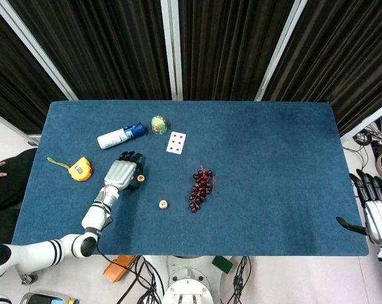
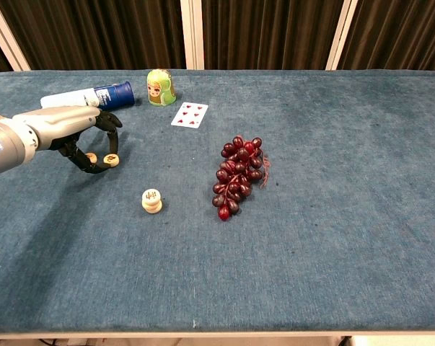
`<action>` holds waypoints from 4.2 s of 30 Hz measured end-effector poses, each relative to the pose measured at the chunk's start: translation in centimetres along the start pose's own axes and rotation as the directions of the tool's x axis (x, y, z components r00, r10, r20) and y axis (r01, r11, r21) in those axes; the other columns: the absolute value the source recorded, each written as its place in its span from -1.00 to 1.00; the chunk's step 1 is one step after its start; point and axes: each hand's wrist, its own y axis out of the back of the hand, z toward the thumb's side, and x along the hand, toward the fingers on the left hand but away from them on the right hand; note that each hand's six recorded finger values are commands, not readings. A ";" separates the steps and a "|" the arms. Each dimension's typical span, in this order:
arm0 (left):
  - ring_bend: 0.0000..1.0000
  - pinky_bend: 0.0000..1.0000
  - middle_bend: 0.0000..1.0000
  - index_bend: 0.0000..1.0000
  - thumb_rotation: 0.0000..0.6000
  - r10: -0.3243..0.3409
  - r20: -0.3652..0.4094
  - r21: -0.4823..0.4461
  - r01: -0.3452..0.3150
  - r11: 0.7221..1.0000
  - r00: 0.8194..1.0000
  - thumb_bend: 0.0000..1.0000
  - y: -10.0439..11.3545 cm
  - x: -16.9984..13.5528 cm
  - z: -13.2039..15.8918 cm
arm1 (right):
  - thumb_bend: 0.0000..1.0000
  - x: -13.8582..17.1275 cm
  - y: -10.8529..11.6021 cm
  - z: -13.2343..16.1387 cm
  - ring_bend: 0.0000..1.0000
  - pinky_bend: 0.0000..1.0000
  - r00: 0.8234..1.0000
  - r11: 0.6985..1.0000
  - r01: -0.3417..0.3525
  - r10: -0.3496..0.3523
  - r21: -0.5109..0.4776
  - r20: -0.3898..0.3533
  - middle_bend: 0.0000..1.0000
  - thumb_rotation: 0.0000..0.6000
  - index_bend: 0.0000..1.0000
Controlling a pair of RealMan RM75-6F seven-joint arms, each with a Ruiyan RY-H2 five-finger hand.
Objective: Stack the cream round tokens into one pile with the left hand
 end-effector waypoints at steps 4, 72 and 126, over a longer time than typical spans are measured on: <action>-1.00 -1.00 -0.81 0.02 1.00 0.026 0.018 0.001 -0.026 1.000 1.000 -0.20 0.8 -0.5 0.3 | -0.63 -0.1 0.0 0.1 -1.00 -0.97 1.000 1.000 0.000 0.000 0.001 -0.005 -0.95 1.00 -1.00; -1.00 -1.00 -0.82 -0.14 1.00 -0.034 0.260 0.081 0.014 0.997 0.965 -0.38 -0.4 -6.2 8.9 | -0.63 -0.5 -0.4 0.0 -1.00 -0.97 1.000 1.000 -0.012 0.012 -0.003 -0.009 -0.95 1.00 -1.00; -1.00 -1.00 -0.83 0.00 1.00 -0.006 -0.098 -0.054 0.001 0.999 0.995 -0.36 -0.1 -0.8 -3.9 | -0.63 -0.1 0.0 0.7 -1.00 -0.97 1.000 1.000 -0.005 0.005 0.014 -0.006 -0.95 1.00 -1.00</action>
